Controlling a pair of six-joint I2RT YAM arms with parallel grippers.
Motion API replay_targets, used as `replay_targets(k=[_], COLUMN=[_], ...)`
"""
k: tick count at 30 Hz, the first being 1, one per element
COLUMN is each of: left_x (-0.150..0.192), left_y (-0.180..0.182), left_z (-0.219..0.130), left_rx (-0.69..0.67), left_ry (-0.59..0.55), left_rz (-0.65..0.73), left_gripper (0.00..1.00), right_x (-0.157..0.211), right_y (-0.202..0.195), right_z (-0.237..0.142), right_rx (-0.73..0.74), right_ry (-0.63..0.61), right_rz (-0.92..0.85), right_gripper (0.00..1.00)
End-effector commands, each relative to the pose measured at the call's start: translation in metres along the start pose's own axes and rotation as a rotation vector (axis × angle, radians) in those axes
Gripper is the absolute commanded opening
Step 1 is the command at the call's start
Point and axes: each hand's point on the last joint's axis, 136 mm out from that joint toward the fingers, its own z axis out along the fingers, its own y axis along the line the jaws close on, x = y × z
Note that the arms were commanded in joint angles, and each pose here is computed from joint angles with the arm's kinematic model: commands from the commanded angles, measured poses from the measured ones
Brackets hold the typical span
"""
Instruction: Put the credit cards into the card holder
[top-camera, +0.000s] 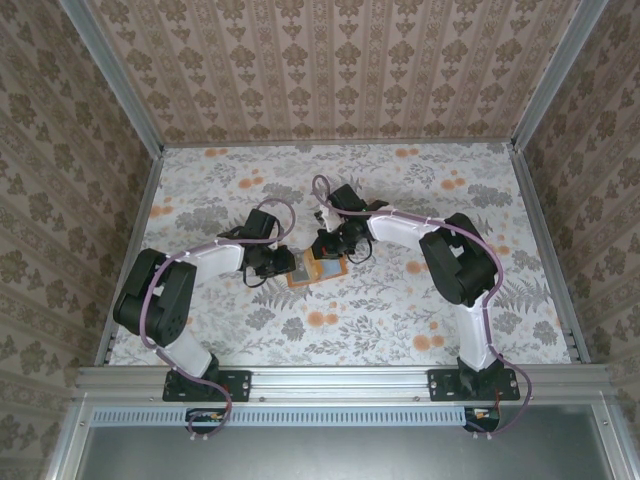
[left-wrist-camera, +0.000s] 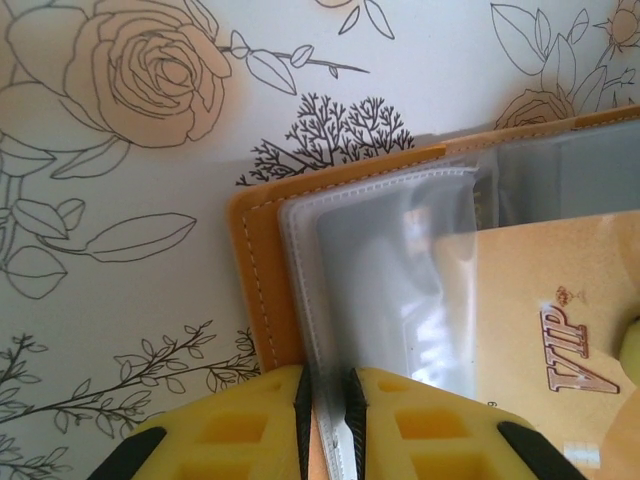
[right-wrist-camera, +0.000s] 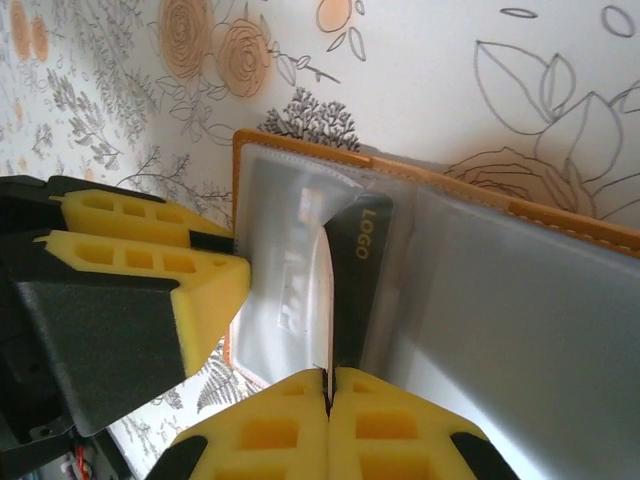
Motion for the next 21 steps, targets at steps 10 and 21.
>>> replay_targets(k=[10,21], left_x=[0.023,0.021], left_y=[0.019,0.018], left_z=[0.014,0.013], left_rx=[-0.037,-0.038], left_ry=[0.062,0.056], left_rz=[-0.039,-0.034], left_gripper=[0.19,0.18], right_x=[-0.012,-0.019], right_y=[-0.029,-0.046], right_z=[0.015,0.02], right_rx=[-0.009,0.072], right_ry=[-0.061,-0.102], right_rz=[0.065,-0.026], right_gripper=[0.04,0.04])
